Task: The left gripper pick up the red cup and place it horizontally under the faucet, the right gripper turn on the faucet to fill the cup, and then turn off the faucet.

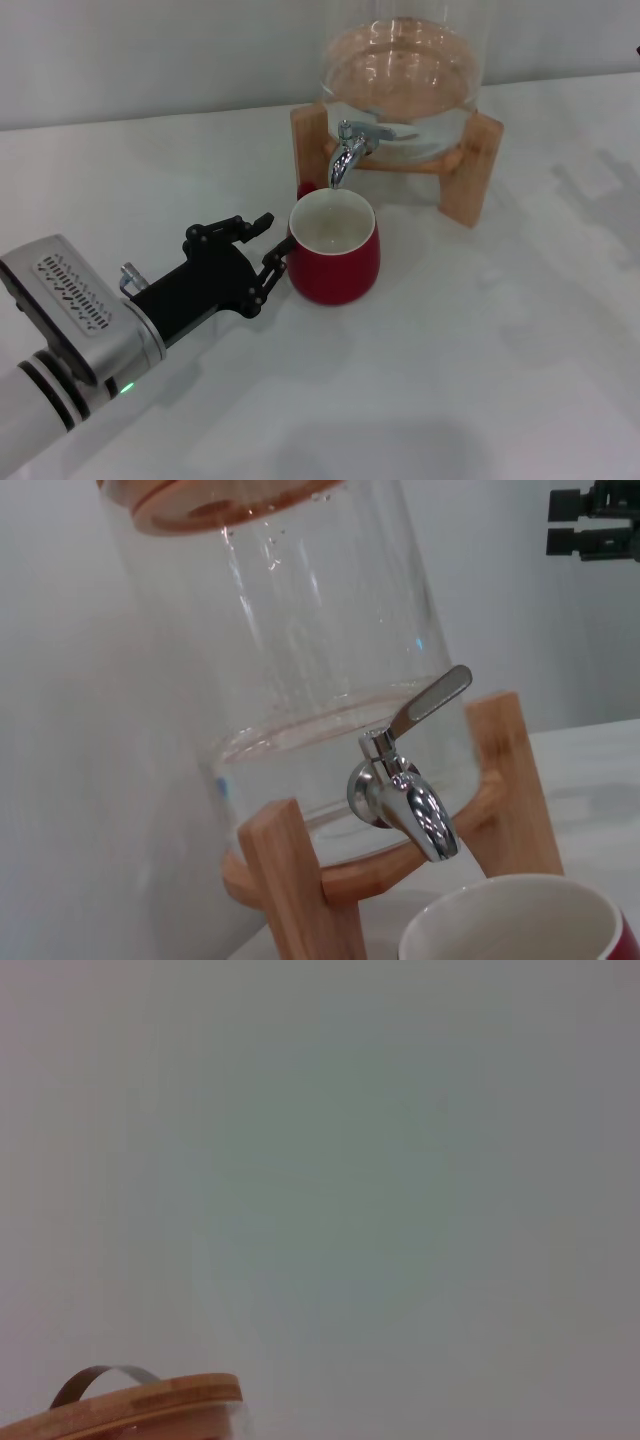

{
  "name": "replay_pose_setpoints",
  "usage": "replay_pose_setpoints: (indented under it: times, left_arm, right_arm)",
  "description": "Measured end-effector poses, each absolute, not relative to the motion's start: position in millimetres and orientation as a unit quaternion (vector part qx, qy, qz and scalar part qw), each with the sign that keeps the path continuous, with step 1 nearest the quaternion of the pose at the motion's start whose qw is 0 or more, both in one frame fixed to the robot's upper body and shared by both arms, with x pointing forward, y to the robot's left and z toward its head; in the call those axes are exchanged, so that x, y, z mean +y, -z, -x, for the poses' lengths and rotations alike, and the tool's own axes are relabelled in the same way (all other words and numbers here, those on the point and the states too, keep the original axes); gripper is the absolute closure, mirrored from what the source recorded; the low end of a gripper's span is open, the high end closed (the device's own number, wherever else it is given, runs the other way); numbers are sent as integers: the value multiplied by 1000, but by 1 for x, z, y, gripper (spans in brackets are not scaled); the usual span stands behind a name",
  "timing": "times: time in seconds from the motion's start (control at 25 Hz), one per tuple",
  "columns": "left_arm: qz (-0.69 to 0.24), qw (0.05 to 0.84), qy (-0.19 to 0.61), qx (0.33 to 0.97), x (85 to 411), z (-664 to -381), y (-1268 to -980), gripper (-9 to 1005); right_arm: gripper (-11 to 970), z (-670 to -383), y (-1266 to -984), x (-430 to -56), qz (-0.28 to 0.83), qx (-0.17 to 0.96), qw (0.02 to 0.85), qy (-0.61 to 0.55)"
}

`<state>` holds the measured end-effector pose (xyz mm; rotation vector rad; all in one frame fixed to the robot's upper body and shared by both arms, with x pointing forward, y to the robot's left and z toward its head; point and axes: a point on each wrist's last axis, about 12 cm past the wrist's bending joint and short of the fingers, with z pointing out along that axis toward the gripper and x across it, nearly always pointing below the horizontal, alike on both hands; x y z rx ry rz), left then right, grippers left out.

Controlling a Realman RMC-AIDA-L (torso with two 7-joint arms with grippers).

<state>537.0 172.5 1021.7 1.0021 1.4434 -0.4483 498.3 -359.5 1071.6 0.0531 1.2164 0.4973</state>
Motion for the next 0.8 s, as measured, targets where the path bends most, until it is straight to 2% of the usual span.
replay_pose_setpoints:
  times: [0.44, 0.8]
  left_arm:
    - [-426, 621, 183, 632, 176, -537, -1021, 684]
    - [-359, 644, 116, 666, 209, -540, -1016, 680]
  right_arm:
    - [131, -496, -1071, -362, -29, 566, 792, -227]
    - [131, -496, -1071, -362, -30, 566, 792, -226]
